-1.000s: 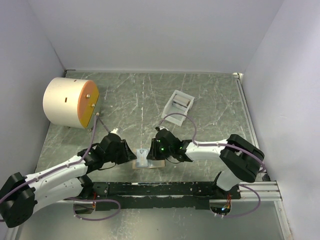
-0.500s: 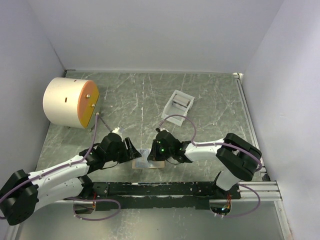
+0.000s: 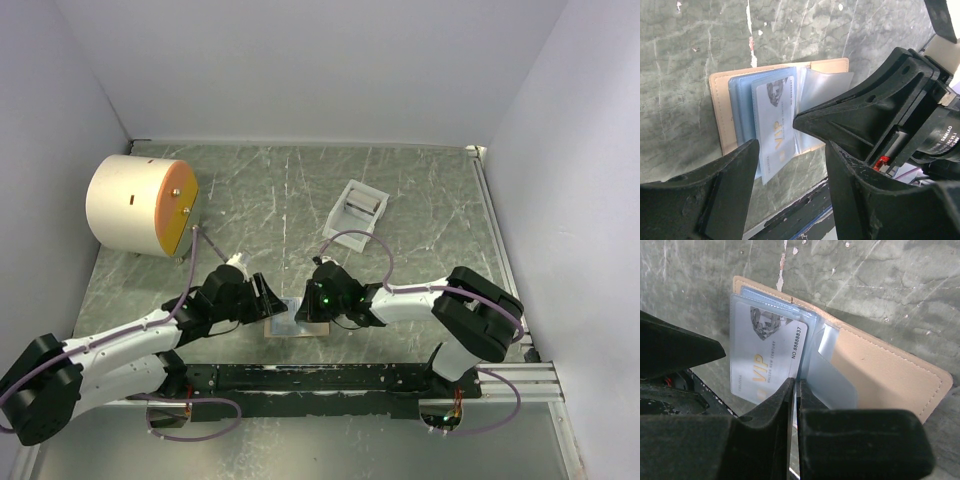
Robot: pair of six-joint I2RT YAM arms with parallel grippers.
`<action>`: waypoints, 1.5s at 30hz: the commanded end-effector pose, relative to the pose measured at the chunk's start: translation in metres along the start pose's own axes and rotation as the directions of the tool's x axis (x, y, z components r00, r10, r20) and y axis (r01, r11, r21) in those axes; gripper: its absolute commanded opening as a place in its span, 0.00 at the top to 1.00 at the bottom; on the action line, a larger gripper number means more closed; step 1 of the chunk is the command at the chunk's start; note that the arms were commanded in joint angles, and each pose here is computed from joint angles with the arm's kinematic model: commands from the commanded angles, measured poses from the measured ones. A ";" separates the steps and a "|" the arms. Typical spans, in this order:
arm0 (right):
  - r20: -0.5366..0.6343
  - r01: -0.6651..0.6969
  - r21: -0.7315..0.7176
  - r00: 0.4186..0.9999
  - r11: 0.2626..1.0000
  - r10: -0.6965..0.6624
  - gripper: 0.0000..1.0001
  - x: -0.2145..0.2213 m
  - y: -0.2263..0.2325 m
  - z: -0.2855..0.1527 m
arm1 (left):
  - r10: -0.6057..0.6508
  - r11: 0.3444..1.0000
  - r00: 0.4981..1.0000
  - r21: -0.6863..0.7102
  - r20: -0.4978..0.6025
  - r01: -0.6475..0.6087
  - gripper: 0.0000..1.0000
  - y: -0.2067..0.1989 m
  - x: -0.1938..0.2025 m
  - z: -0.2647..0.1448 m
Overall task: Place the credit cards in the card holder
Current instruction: Insert the credit card into the card holder.
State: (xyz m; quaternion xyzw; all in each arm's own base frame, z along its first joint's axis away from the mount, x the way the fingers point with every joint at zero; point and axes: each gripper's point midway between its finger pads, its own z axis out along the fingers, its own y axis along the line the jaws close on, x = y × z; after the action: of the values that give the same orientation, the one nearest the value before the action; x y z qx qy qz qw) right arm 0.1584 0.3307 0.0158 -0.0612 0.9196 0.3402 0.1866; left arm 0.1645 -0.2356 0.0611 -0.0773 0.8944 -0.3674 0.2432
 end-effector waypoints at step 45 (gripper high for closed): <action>0.489 -0.008 0.180 0.868 0.984 -0.083 0.66 -0.085 -0.018 -0.130 | 0.046 0.975 0.995 0.219 -0.093 -0.025 0.36 -0.070 -0.006 0.014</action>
State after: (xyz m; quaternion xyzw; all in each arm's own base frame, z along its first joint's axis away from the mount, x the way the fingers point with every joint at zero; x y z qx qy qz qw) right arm 0.1906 0.2566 0.1145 0.0036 0.8771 0.2962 0.3782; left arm 0.1673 -0.2757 0.0831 -0.0367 0.8792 -0.4291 0.2038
